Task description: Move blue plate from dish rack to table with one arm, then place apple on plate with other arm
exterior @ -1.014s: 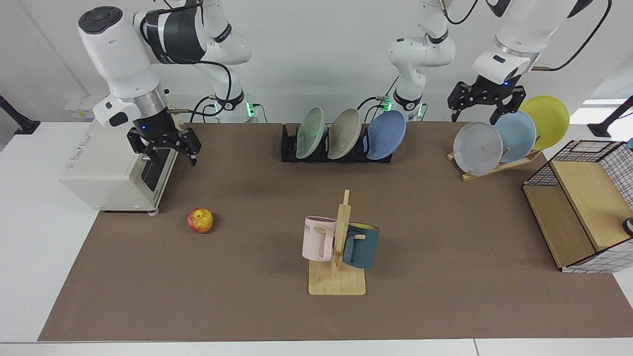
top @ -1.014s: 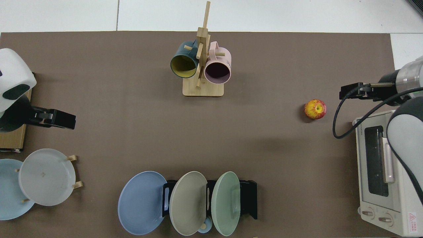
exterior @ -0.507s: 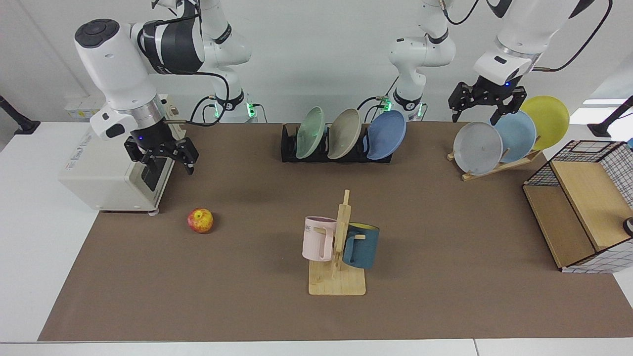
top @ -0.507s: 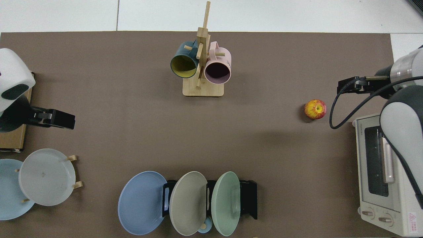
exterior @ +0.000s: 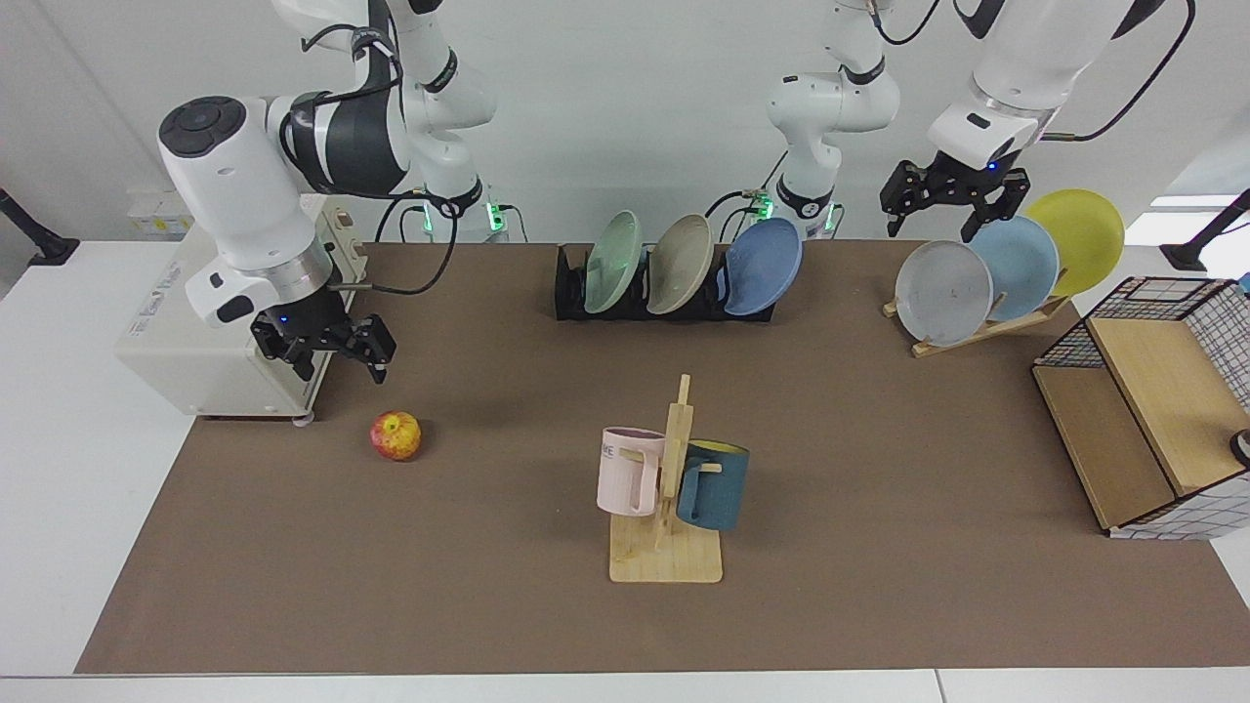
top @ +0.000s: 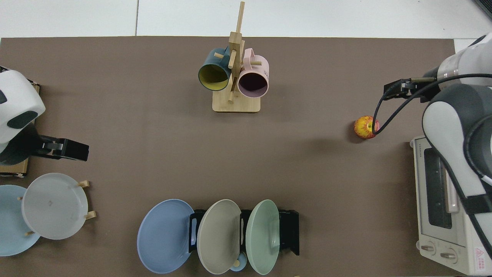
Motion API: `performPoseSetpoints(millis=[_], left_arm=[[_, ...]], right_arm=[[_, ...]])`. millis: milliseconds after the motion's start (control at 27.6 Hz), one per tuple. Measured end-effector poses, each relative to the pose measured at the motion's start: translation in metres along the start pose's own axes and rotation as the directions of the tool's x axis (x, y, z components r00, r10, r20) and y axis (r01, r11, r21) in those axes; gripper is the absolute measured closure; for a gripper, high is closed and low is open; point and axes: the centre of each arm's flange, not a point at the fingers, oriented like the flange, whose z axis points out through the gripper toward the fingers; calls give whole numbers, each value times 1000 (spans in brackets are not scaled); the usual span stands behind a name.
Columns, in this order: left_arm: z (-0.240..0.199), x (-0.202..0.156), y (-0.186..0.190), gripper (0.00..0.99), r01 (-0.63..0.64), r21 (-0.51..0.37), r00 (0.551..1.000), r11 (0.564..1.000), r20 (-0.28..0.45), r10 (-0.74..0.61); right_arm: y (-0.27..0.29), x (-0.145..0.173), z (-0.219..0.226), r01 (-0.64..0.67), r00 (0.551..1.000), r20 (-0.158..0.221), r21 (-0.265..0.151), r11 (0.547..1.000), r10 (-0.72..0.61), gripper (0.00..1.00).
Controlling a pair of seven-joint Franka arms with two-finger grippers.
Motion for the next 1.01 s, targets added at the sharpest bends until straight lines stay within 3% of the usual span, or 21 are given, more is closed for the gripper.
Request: performPoseSetpoints(millis=[253,435,652,1014], left_arm=[[19,-21,6,0,-6,2,1000,1000,28,6],[39,-35,15,0,-20,6,999,1000,30,19],[68,-55,31,0,-35,-17,999,999,23,35],[132,-84,63,0,-38,-12,998,999,43,39]], right_arm=[[-4,10,25,4,1000,-5,-4,1000,-4,0],[-9,19,43,10,999,-34,-4,1000,-10,0],[-10,26,77,11,1000,-26,-10,1000,-11,0],[-9,25,143,19,1000,20,-31,999,-18,0]])
